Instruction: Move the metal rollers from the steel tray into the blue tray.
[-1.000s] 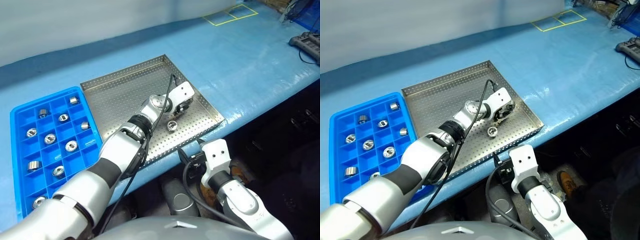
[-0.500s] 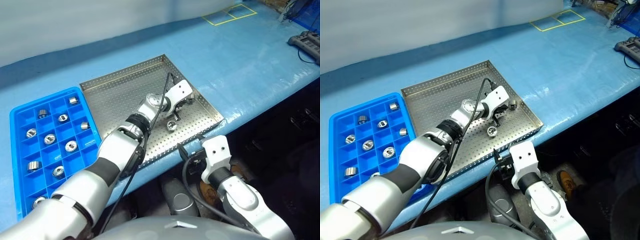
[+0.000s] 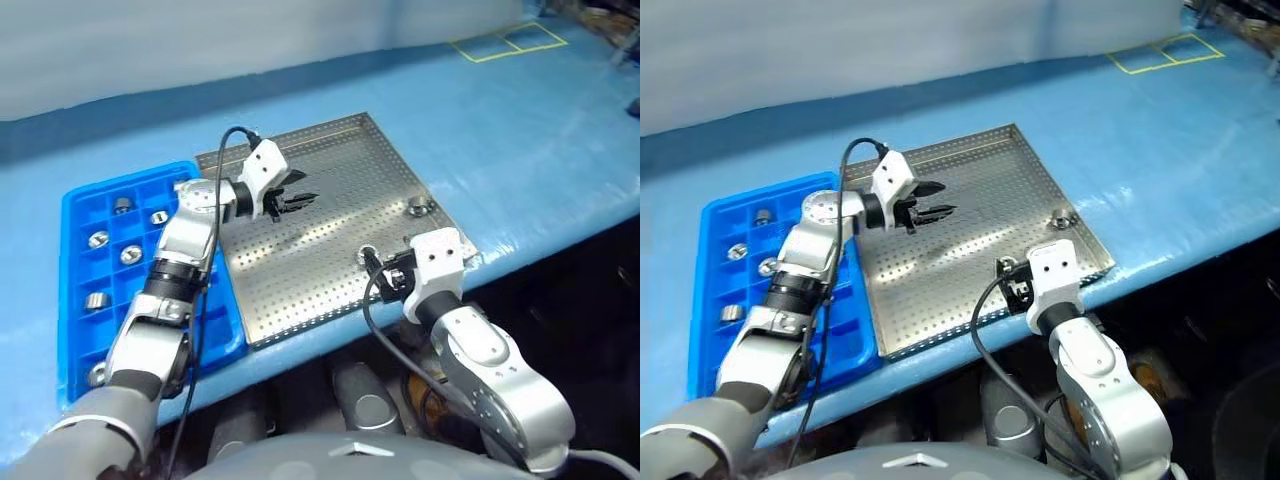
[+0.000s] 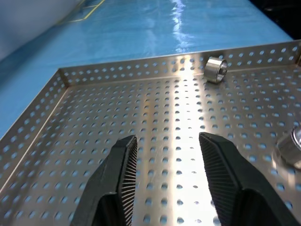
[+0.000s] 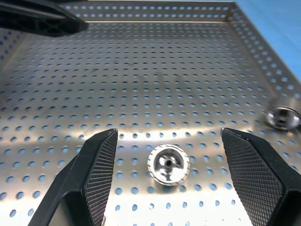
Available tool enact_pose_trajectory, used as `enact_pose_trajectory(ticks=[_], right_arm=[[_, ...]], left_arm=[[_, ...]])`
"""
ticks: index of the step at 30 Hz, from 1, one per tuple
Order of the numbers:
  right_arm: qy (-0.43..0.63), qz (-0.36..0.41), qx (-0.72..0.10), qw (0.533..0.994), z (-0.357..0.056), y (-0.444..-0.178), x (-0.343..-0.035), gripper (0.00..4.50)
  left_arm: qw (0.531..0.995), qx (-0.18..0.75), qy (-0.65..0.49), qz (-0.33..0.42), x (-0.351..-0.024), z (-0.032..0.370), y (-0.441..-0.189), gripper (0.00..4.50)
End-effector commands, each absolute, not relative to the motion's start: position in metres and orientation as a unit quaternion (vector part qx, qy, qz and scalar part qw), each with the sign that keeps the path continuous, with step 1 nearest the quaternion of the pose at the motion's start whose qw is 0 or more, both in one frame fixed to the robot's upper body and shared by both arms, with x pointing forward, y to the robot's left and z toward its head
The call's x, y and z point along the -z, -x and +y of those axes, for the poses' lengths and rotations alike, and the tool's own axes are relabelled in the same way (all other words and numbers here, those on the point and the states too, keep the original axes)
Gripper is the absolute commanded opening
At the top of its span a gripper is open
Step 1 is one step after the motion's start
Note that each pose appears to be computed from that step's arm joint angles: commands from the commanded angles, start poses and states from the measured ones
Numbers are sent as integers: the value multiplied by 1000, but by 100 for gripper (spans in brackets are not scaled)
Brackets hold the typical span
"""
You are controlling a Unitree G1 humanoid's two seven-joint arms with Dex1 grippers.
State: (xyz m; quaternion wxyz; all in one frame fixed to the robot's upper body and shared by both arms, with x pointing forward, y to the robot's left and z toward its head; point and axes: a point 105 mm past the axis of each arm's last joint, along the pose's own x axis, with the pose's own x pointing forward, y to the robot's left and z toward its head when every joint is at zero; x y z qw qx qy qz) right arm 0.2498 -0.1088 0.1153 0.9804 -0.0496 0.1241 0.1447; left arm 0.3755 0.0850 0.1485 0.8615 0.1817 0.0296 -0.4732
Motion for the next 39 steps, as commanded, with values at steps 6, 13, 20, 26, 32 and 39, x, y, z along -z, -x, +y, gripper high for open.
enact_pose_trajectory(ticks=[6,13,20,26,32,39], right_arm=[[68,149,-4,986,-157,-288,-120,447],[43,156,113,980,-182,-316,-124,447],[-57,182,230,954,-200,-334,-115,447],[-132,181,303,926,-206,-340,-114,447],[-125,166,322,924,-206,-339,-120,447],[-134,189,305,924,-202,-342,-105,447]], left_arm=[[865,473,-148,-81,-192,100,-312,450],[898,423,-98,-64,-181,108,-289,450],[895,435,-72,-63,-178,103,-272,450],[867,491,-60,-62,-171,90,-251,450],[874,480,-48,-61,-160,85,-253,450],[873,483,-36,-52,-149,78,-253,450]])
